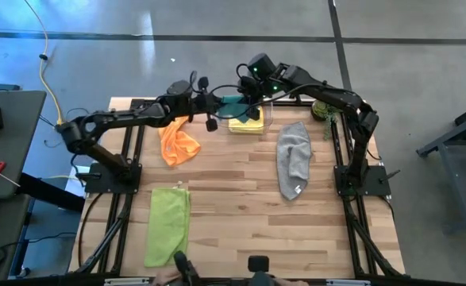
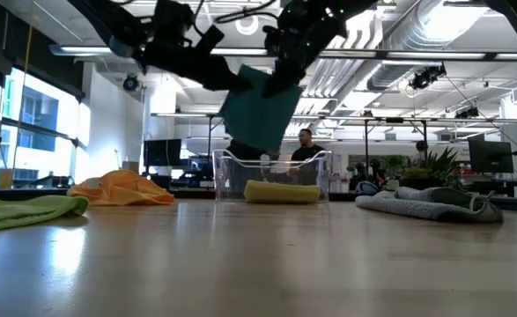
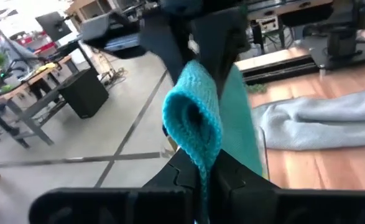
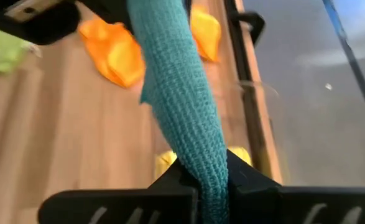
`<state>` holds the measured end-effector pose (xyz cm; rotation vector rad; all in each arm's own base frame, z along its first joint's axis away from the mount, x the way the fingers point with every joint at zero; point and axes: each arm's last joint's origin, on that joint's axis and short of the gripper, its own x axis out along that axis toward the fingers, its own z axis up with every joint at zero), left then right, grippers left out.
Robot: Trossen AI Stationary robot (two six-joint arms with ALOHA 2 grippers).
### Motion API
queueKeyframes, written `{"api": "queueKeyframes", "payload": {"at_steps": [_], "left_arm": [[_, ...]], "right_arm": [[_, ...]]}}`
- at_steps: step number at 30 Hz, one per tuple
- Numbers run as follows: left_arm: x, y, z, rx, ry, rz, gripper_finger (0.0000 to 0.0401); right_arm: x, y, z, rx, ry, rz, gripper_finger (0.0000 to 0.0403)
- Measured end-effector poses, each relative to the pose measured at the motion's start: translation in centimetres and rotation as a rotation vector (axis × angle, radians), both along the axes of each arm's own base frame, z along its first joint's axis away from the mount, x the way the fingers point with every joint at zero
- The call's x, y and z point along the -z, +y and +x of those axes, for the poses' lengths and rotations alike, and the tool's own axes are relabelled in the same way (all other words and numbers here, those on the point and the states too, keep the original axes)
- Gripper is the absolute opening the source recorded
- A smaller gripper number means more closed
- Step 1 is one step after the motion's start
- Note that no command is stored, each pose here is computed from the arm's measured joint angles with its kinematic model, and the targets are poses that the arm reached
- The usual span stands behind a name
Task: Fold microfiber towels
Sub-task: Stack the blue towel on top of the yellow towel in the transparent bin
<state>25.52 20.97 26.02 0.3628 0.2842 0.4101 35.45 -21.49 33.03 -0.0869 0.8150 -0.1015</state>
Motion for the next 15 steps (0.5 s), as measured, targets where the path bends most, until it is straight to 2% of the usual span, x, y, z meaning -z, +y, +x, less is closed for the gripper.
{"api": "queueKeyframes", "payload": {"at_steps": [5,11,15], "left_arm": [[2.2,1.7,0.9,-0.010,-0.002,0.056,0.0001],[4.5,3.6,1.2,-0.020,0.047,0.139,0.0001],[5.6,4.7,1.7,-0.021,0.086,0.152,0.0000]], "right_arm": [[1.6,-1.2,-0.6,0.053,0.043,-0.045,0.0000],[3.6,-2.3,-0.9,0.069,0.089,-0.172,0.0000],[4.6,-2.5,-0.9,0.061,0.121,-0.263,0.0000]]}}
